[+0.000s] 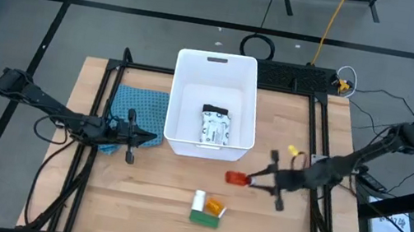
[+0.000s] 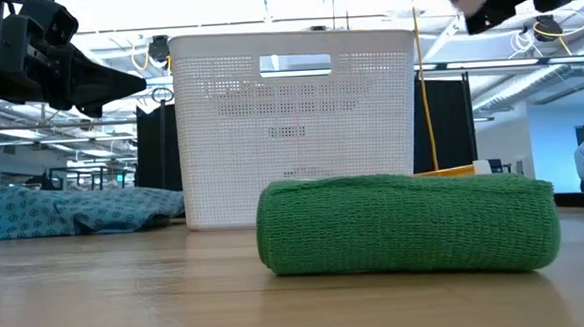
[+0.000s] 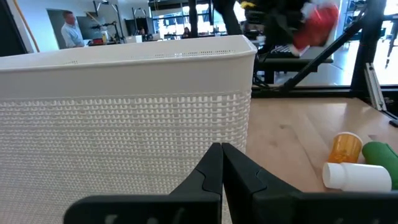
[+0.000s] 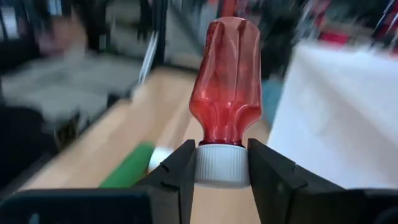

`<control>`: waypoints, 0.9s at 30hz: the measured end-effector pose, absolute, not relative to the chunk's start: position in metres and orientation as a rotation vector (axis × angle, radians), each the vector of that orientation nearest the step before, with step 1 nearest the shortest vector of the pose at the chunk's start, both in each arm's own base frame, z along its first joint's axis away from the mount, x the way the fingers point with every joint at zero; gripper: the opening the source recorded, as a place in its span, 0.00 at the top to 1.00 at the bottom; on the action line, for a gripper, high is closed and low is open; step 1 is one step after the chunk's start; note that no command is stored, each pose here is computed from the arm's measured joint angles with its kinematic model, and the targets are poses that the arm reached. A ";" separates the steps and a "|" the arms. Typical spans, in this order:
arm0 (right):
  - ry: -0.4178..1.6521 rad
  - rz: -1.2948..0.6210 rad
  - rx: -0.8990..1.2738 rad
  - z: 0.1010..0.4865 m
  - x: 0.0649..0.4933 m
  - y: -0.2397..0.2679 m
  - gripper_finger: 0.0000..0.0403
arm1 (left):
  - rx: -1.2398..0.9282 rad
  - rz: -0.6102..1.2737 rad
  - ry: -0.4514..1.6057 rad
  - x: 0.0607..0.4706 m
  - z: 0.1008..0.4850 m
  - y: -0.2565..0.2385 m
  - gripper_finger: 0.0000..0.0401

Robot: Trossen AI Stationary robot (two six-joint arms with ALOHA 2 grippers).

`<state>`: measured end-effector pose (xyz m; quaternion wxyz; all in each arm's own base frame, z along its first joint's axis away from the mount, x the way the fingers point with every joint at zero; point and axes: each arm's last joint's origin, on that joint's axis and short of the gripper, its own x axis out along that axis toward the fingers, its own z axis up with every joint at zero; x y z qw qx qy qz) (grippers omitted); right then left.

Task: Pick & place medical supplies in basket/bin
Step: Put the red medicine bottle into the white container

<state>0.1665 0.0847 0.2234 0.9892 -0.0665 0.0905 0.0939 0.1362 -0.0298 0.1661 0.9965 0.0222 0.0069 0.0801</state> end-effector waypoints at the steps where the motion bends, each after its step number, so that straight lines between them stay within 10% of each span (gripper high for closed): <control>1: 0.127 0.183 -0.120 0.221 0.159 0.079 0.73 | 0.045 0.160 0.014 0.136 0.166 -0.030 0.99; 12: -0.142 0.121 -0.027 0.191 0.119 0.052 0.73 | 0.028 0.160 0.013 0.136 0.166 -0.030 0.99; 27: 0.069 -0.243 -0.151 0.366 0.196 0.020 0.73 | 0.071 0.190 0.007 0.136 0.167 -0.029 0.99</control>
